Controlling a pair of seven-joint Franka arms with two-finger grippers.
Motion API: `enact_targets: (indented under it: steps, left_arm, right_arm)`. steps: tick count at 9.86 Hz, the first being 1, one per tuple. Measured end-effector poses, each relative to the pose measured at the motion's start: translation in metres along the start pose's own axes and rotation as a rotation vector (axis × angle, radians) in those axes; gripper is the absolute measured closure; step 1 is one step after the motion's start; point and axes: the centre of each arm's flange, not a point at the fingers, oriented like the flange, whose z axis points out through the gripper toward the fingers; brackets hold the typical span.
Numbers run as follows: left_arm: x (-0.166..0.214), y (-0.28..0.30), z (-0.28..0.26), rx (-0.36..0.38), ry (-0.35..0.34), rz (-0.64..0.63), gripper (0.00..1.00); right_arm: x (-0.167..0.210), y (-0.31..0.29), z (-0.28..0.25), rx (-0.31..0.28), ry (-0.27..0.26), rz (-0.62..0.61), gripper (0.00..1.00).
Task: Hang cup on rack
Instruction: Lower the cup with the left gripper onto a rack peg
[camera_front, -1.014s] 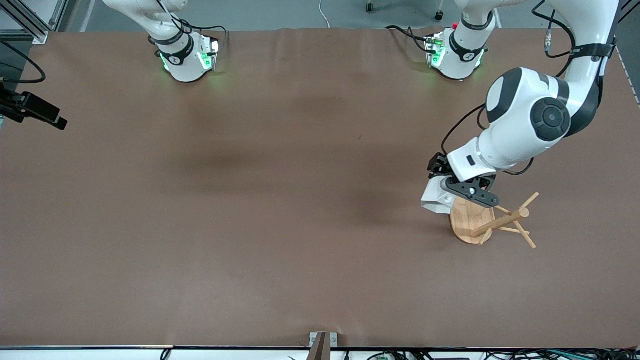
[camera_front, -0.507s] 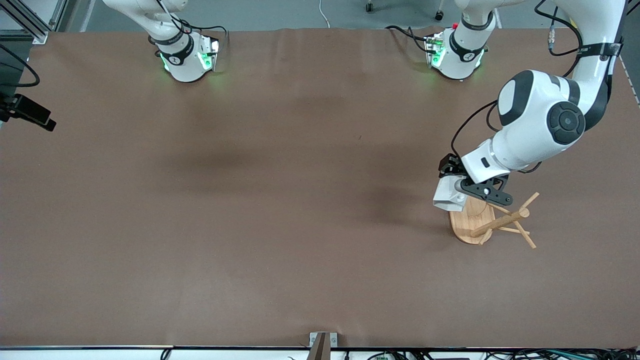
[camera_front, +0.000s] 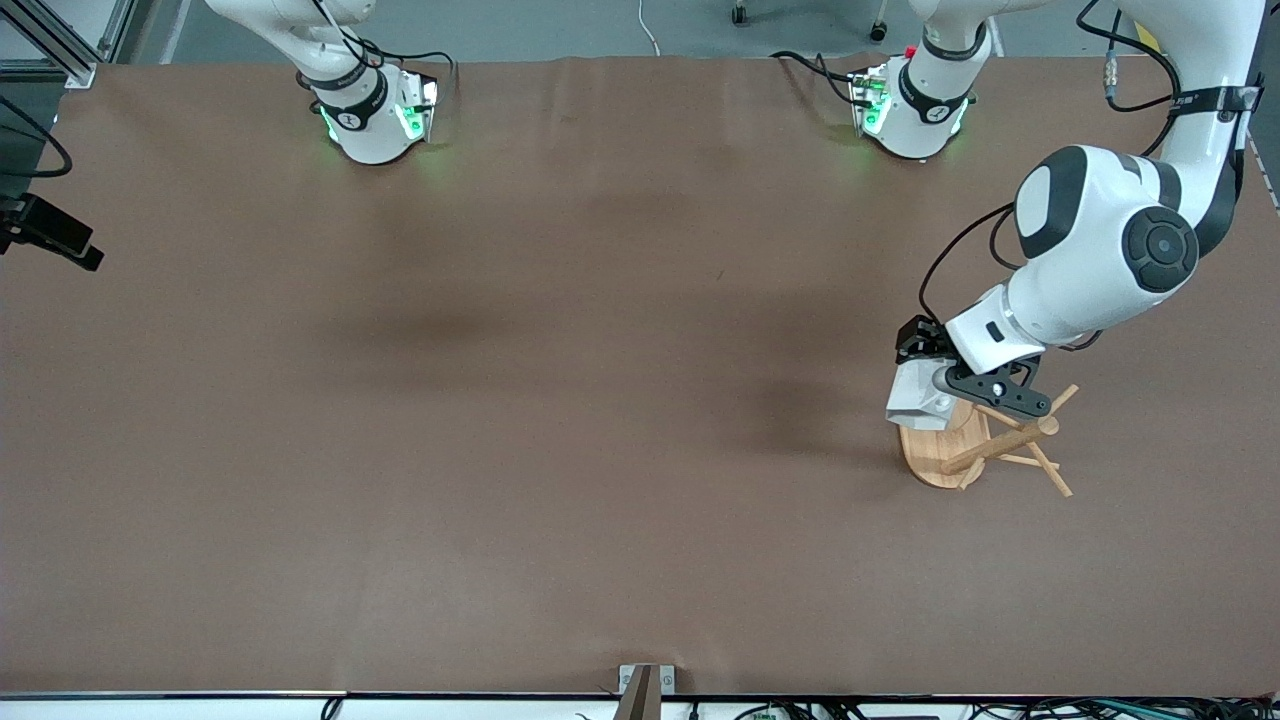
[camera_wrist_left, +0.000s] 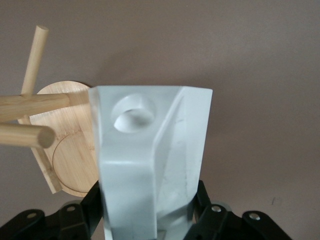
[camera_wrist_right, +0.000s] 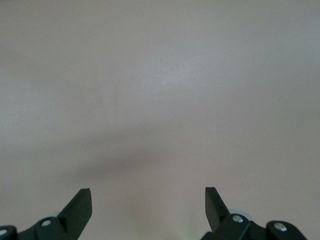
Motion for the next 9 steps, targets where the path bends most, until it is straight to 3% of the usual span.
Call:
enact_targets:
  steps: [9]
  left_arm:
    - [0.005,-0.044,-0.004,0.013,0.043,0.052,0.27]
  right_arm:
    - [0.000,0.000,0.000,0.000,0.000,0.000,0.00]
